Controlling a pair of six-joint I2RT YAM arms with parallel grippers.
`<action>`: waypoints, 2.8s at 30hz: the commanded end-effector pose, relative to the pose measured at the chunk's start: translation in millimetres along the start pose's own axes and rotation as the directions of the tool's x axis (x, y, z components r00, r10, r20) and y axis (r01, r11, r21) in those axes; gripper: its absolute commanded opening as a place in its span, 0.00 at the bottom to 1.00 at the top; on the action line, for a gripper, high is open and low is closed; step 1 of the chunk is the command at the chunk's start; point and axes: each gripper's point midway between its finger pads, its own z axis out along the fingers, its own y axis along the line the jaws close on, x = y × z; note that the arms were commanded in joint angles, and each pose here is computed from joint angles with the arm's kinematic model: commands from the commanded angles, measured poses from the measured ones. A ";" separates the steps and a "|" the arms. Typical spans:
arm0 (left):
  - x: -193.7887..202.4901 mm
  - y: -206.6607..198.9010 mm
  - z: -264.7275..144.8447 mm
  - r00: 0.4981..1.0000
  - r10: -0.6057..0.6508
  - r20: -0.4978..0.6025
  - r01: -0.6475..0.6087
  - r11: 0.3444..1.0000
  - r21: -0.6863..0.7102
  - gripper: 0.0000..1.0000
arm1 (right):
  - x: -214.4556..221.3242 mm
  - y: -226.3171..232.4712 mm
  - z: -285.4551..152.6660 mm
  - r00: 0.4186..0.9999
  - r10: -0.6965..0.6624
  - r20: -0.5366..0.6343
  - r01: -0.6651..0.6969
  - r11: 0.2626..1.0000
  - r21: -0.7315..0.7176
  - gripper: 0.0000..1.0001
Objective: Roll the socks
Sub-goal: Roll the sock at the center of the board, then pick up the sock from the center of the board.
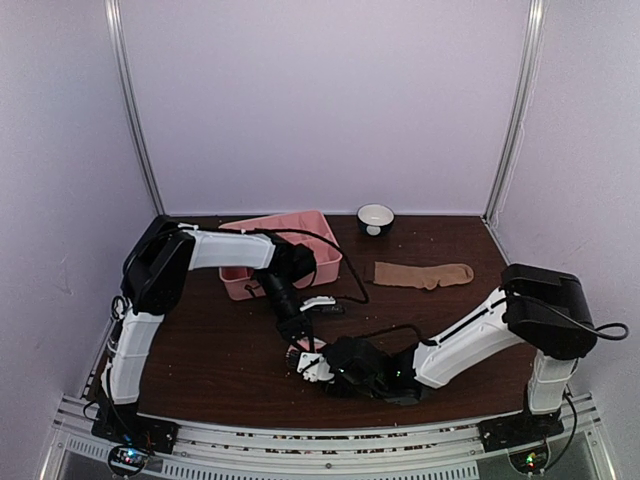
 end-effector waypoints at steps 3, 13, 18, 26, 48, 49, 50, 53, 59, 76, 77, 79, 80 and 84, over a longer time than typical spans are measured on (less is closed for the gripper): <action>63.7 38.0 41.0 0.967 -0.011 -0.254 -0.011 0.996 -0.084 0.42 | 69.2 18.9 21.2 0.980 0.056 -0.192 -0.080 0.990 -0.119 0.36; 32.0 22.2 -26.4 0.987 0.158 0.024 -0.149 0.964 -0.219 0.94 | 117.9 67.1 9.1 0.889 0.261 -0.376 -0.395 0.852 -0.343 0.11; 28.0 20.5 -50.2 0.973 0.229 0.039 -0.202 0.919 -0.339 0.98 | 126.5 90.0 8.2 0.843 0.299 -0.447 -0.484 0.784 -0.389 0.06; 31.1 7.1 -77.4 0.918 0.395 0.038 -0.319 0.792 -0.521 0.98 | 134.2 97.5 6.0 0.796 0.359 -0.488 -0.563 0.734 -0.379 0.06; 42.3 -6.5 -34.0 0.720 0.664 -0.200 -0.613 0.475 -0.632 0.86 | 139.0 94.9 5.9 0.646 0.557 -0.521 -0.751 0.584 -0.307 0.02; 41.5 -4.8 -34.2 0.715 0.667 -0.210 -0.617 0.461 -0.638 0.84 | 138.7 95.1 6.0 0.643 0.559 -0.523 -0.755 0.578 -0.310 0.02; 40.4 -3.8 -34.1 0.709 0.670 -0.219 -0.622 0.448 -0.643 0.83 | 138.3 94.6 6.3 0.639 0.563 -0.525 -0.759 0.571 -0.311 0.02; 40.1 0.7 -28.3 0.695 0.671 -0.259 -0.642 0.415 -0.645 0.78 | 136.3 94.2 7.2 0.624 0.575 -0.529 -0.774 0.544 -0.323 0.02; 46.1 17.8 -15.0 0.661 0.643 -0.386 -0.695 0.331 -0.638 0.58 | 130.2 92.5 6.1 0.612 0.587 -0.530 -0.788 0.508 -0.348 0.04; 29.5 -33.1 -65.0 0.870 0.488 -0.067 -0.452 0.738 -0.501 0.00 | 63.1 -35.1 -24.5 0.651 0.746 -0.137 -0.754 0.615 -0.233 0.61; 25.4 -42.5 -75.1 0.883 0.469 -0.005 -0.418 0.782 -0.463 0.00 | 53.6 -50.8 -30.3 0.655 0.750 -0.088 -0.749 0.630 -0.206 0.64; 19.4 -61.2 -98.5 0.889 0.447 0.097 -0.377 0.837 -0.398 0.00 | 34.3 -78.8 -43.7 0.655 0.755 0.003 -0.744 0.647 -0.167 0.99; 16.7 -68.9 -110.2 0.889 0.438 0.133 -0.362 0.850 -0.383 0.00 | 24.0 -92.4 -51.3 0.650 0.758 0.047 -0.746 0.649 -0.150 1.00; 9.5 -101.3 -153.1 0.865 0.437 0.246 -0.342 0.873 -0.348 0.00 | -5.1 -146.3 -80.7 0.565 0.793 0.230 -0.802 0.593 -0.072 1.00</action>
